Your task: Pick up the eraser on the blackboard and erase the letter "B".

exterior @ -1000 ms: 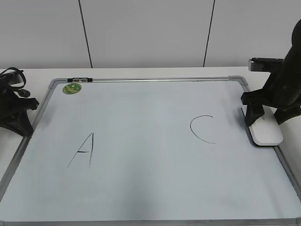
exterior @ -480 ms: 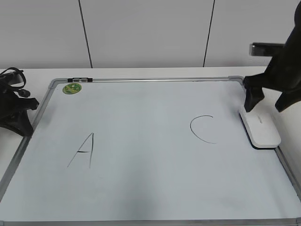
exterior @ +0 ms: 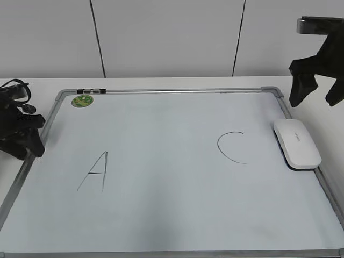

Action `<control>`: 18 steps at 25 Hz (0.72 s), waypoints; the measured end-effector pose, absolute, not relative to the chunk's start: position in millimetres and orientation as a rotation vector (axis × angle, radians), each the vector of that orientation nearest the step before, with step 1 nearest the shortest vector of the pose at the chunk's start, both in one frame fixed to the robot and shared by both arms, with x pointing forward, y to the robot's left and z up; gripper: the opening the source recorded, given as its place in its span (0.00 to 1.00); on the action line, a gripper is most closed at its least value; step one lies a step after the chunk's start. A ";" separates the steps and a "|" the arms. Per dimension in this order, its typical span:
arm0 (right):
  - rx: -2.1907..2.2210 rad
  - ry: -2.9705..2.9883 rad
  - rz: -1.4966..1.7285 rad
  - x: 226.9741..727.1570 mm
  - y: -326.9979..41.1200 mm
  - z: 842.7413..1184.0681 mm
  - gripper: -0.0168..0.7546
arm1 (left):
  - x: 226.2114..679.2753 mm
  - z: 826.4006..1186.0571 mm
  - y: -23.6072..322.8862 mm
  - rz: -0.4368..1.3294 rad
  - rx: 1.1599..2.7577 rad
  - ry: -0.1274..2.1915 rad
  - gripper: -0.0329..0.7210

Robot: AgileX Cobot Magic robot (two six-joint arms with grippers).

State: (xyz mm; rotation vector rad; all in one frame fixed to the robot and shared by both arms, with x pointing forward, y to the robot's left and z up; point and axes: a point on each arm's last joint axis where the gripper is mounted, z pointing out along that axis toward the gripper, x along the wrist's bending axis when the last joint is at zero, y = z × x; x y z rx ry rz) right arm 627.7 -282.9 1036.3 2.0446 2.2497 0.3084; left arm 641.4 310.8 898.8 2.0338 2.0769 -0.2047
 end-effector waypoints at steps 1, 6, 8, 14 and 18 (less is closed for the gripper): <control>2.044 2.251 0.308 625.6 -282.9 1039.5 0.83 | 641.4 900.4 309.6 -0.221 2.042 2.074 0.52; 2.030 2.256 0.339 612.5 -280.6 1061.6 0.81 | 641.5 937.8 305.0 -0.249 2.073 2.021 0.59; 2.003 2.249 0.374 605.1 -278.7 1075.7 0.80 | 636.9 961.6 304.0 -0.234 2.078 1.993 0.59; 1.931 2.206 0.489 582.0 -274.3 1115.5 0.79 | 610.0 1032.8 305.9 -0.087 2.075 1.970 0.59; 1.876 2.185 0.566 551.3 -269.5 1140.6 0.79 | 574.4 1093.6 306.0 0.101 2.014 1.926 0.59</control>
